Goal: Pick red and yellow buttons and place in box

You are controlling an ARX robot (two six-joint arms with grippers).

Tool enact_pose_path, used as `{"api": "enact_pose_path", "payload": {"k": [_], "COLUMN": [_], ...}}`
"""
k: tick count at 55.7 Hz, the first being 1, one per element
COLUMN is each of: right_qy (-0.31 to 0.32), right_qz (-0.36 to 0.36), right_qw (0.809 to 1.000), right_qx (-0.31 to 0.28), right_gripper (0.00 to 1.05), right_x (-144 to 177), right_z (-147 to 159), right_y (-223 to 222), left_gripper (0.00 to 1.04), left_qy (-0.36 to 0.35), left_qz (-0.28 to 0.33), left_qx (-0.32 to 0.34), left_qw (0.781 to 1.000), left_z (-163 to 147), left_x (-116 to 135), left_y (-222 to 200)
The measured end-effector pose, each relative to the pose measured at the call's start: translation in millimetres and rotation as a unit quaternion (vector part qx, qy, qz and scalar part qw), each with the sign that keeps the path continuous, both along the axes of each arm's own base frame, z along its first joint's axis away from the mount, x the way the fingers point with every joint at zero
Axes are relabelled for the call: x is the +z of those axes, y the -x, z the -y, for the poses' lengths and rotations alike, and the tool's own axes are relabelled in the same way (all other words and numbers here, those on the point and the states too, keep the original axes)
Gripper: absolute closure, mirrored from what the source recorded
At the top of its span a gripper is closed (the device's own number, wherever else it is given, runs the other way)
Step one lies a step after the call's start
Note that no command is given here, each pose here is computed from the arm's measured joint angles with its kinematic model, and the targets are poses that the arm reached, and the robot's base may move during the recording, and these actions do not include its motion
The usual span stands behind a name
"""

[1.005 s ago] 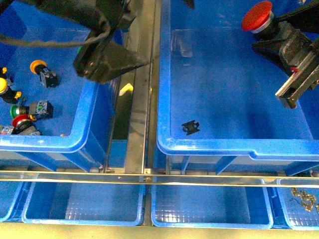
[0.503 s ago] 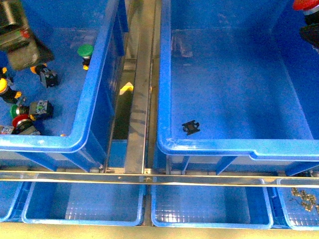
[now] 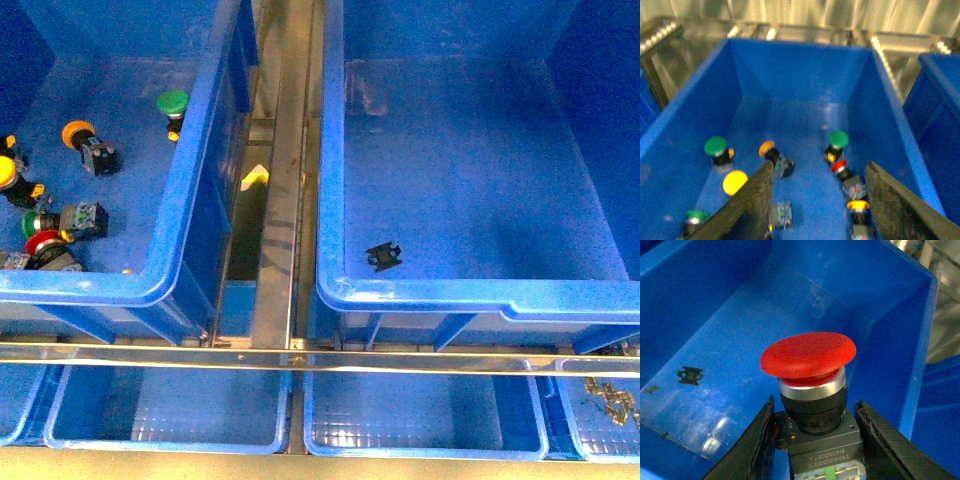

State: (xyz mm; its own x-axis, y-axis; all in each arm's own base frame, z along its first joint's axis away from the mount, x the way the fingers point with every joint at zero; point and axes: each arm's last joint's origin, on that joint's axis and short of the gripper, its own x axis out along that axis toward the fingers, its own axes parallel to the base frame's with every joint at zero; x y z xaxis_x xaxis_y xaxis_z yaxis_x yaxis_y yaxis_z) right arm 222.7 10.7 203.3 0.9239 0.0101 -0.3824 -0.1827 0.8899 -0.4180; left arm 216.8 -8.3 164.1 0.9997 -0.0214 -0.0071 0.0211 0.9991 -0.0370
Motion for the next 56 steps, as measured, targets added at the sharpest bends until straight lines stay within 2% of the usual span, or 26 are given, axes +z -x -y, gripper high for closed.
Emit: {"api": "enact_pose_path", "payload": {"k": [5, 15, 25, 56], "right_qy": [-0.008, -0.018, -0.024, -0.025], "right_qz": [0.005, 0.004, 0.004, -0.004], "right_qw": [1.000, 1.000, 0.999, 0.999], "right_qx": [-0.010, -0.006, -0.028, -0.037], "right_gripper": [0.65, 0.65, 0.65, 0.66], "right_x": [3.2, 4.2, 3.8, -0.1], "right_z": [-2.1, -9.1, -10.1, -13.8], "right_y": [2.8, 4.9, 5.3, 6.2], "left_gripper": [0.75, 1.03, 1.02, 1.02], "left_qy": [-0.008, -0.009, -0.011, -0.013], "left_qz": [0.002, -0.004, -0.004, 0.007], "left_qx": [0.012, 0.014, 0.013, 0.011], "left_qw": [1.000, 1.000, 1.000, 1.000], "left_z": [-7.5, -8.7, -8.6, -8.4], "left_x": [0.2, -2.5, -1.7, 5.3], "left_y": [14.8, 34.1, 49.9, 80.5]}}
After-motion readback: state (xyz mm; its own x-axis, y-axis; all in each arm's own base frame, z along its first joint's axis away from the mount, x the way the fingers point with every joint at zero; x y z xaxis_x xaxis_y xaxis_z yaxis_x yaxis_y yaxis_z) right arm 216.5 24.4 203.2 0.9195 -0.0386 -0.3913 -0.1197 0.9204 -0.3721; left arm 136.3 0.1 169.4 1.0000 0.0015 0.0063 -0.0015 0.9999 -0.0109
